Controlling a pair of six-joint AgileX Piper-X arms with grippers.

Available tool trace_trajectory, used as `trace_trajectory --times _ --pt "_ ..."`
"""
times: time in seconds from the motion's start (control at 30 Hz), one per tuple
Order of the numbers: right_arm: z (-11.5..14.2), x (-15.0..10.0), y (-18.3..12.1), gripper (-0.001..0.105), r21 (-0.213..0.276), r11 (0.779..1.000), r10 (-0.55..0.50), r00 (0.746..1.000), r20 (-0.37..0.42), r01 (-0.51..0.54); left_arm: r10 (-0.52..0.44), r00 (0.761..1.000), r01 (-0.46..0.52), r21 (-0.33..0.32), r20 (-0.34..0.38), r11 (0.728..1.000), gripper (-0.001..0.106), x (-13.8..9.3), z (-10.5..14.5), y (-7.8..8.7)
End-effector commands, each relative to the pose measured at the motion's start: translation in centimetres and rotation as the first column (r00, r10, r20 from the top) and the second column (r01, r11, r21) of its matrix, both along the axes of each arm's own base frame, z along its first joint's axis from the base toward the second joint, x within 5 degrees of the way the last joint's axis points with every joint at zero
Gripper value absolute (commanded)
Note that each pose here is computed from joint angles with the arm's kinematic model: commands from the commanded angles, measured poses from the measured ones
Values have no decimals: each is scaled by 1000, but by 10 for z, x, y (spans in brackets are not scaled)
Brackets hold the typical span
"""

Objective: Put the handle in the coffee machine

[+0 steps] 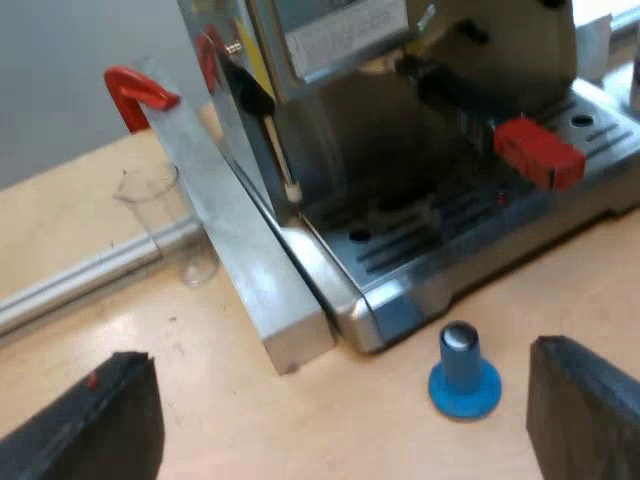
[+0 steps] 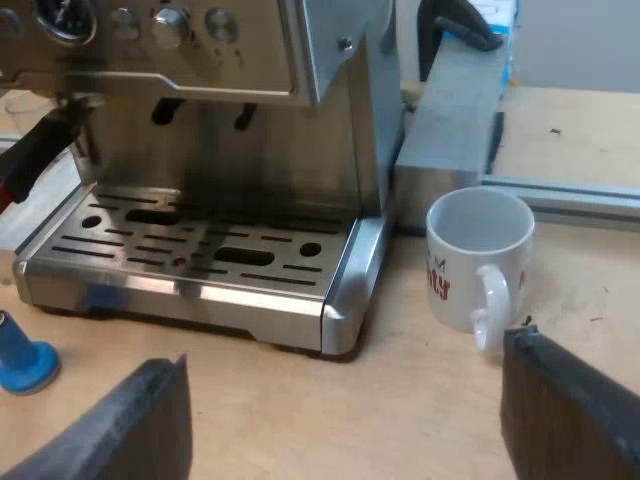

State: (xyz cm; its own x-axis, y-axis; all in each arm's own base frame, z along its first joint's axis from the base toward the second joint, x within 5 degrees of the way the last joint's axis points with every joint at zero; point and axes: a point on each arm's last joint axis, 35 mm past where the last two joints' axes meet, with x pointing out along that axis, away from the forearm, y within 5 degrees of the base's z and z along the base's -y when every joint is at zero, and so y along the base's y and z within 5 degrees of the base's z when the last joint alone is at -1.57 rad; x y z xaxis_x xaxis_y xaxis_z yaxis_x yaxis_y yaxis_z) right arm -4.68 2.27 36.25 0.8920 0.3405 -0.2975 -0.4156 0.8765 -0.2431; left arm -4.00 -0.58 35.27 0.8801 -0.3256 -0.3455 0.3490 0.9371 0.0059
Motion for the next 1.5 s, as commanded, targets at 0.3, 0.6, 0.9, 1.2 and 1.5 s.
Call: trace_trajectory --times 0.3,0.6,0.9,1.2,1.5 --pt "3 11 -1 66 -6 1000 17 998 59 -16 52 999 -51 -69 6 996 75 15 -1 0" --pt "-11 39 -6 66 104 994 -47 997 54 41 97 994 -95 -53 53 994 75 44 -18 0" --pt "-48 60 -9 66 109 991 -64 994 -86 73 95 994 -97 -33 -46 995 75 59 -46 -2" --pt "-69 72 -11 66 112 991 -63 989 -135 79 88 992 -91 -27 -93 995 75 65 -61 -3" --pt "-69 72 -11 66 112 991 -63 989 -135 79 89 992 -91 -26 -93 995 75 65 -61 -3"
